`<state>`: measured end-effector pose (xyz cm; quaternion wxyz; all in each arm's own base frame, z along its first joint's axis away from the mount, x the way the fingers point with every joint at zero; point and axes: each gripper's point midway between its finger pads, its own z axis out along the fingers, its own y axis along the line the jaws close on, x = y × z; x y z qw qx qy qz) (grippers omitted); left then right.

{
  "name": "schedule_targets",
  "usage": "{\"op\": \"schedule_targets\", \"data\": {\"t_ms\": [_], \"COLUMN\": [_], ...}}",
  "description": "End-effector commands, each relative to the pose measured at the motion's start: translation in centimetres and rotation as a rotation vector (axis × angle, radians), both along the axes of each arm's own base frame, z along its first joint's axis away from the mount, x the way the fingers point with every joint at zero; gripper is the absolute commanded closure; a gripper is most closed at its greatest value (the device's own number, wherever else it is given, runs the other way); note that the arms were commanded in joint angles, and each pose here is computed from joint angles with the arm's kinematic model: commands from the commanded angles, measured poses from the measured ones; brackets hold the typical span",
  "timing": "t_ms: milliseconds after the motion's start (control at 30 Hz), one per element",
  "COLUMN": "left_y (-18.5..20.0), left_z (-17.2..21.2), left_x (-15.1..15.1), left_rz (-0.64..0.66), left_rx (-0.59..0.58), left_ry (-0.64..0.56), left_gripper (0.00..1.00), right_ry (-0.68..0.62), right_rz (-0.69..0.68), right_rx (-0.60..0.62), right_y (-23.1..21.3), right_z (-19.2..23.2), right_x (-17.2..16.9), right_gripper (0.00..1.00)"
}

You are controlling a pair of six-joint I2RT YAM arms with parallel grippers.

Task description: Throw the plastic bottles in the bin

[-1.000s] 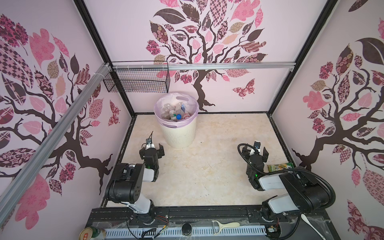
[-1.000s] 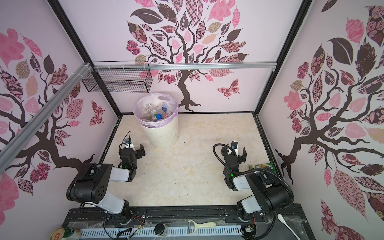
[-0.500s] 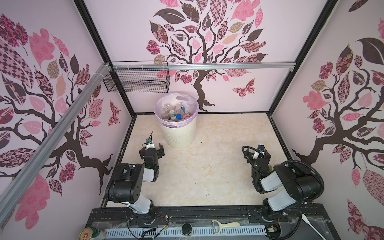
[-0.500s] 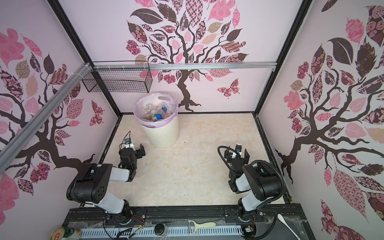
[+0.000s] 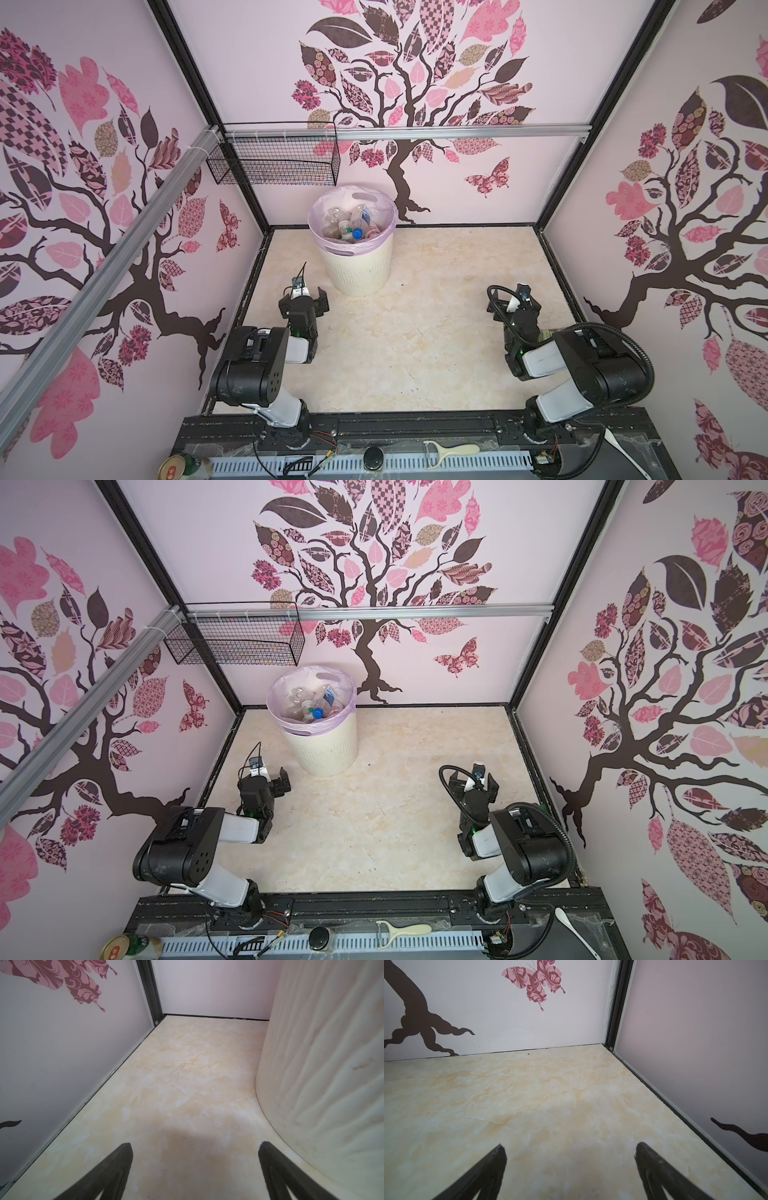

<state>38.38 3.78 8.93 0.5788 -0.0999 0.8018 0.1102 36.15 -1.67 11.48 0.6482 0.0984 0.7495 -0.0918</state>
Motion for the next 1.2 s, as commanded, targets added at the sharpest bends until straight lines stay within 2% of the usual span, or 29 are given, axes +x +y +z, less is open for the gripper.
{"op": "schedule_targets", "data": {"t_ms": [0, 1167], "left_y": [-0.02, -0.02], "left_z": [1.62, 1.65], "left_x": [0.74, 0.73], "left_rz": [-0.006, -0.005], "left_rx": [-0.001, -0.001], "left_ry": [-0.051, -0.052], "left_gripper": [0.02, 0.02], "right_ry": [0.015, 0.024], "right_rz": [0.065, 0.055], "right_rx": [0.073, 0.071], "right_y": [0.24, 0.04], "right_z": [-0.05, -0.12], "right_x": [1.68, 2.02], "right_gripper": [0.01, 0.01]}}
